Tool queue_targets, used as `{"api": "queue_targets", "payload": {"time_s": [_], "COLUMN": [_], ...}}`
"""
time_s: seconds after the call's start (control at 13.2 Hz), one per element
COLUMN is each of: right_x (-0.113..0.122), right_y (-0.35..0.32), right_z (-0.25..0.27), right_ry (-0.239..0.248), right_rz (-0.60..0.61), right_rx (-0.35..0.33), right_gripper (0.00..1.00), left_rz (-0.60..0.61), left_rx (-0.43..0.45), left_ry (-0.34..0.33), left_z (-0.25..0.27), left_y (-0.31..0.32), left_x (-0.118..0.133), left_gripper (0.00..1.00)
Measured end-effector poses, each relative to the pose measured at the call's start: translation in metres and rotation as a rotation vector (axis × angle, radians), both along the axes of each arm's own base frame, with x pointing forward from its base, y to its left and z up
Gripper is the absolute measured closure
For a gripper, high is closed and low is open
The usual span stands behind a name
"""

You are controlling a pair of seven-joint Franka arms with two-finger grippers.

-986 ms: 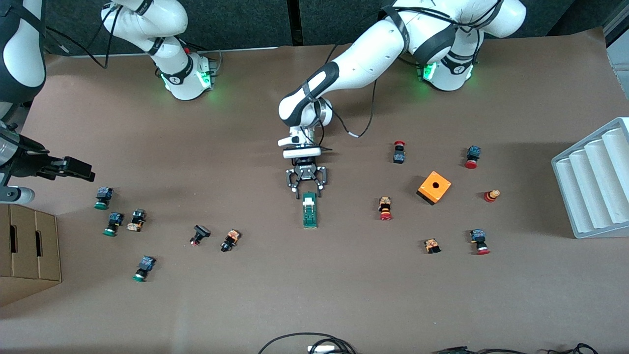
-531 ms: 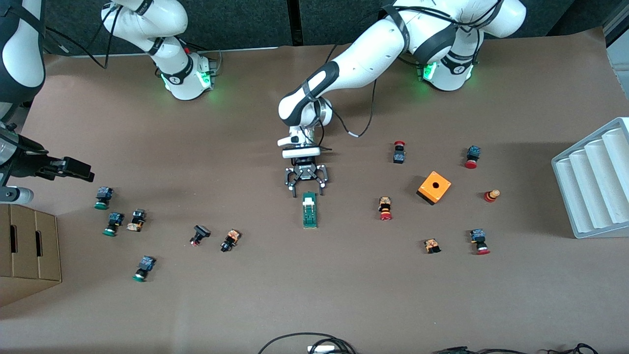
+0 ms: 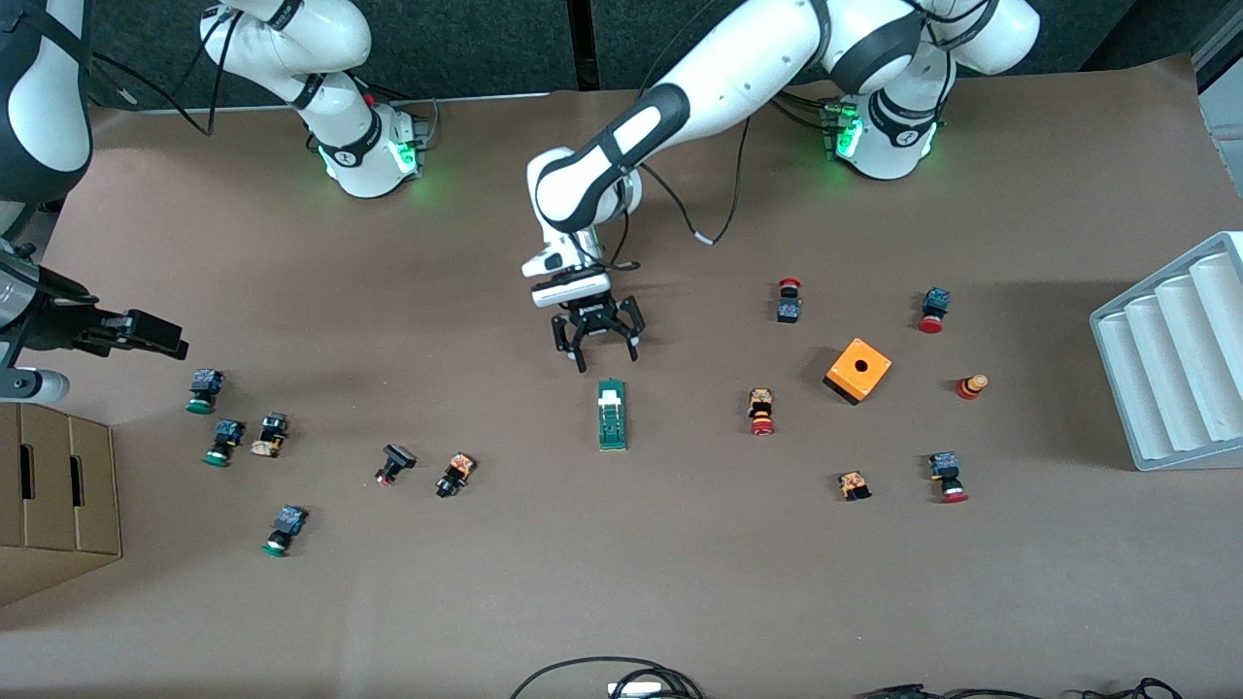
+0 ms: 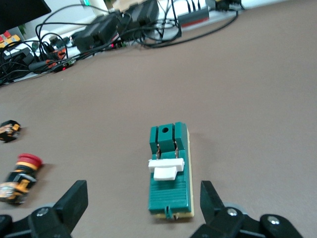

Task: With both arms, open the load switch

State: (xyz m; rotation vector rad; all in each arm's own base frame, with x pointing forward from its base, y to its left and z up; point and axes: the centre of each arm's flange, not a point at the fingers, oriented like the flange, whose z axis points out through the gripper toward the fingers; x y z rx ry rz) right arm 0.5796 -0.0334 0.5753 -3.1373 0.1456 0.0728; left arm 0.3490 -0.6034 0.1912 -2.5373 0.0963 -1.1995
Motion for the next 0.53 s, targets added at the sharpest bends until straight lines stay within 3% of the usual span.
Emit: {"api": "queue_targets", "payload": {"time_s": [0.53], "right_x": [0.0], "right_y": [0.0], "right_z": [0.0], "right_ry": [0.0], "right_rz": [-0.001], "right_rx": [0.0], "right_gripper": [0.0], "left_rz": [-0.109], "left_rx": [0.116], "left_ry": [0.411], "left_z": [0.145], "left_y": [0.012], "left_x": [0.028], "left_gripper": [0.0]}}
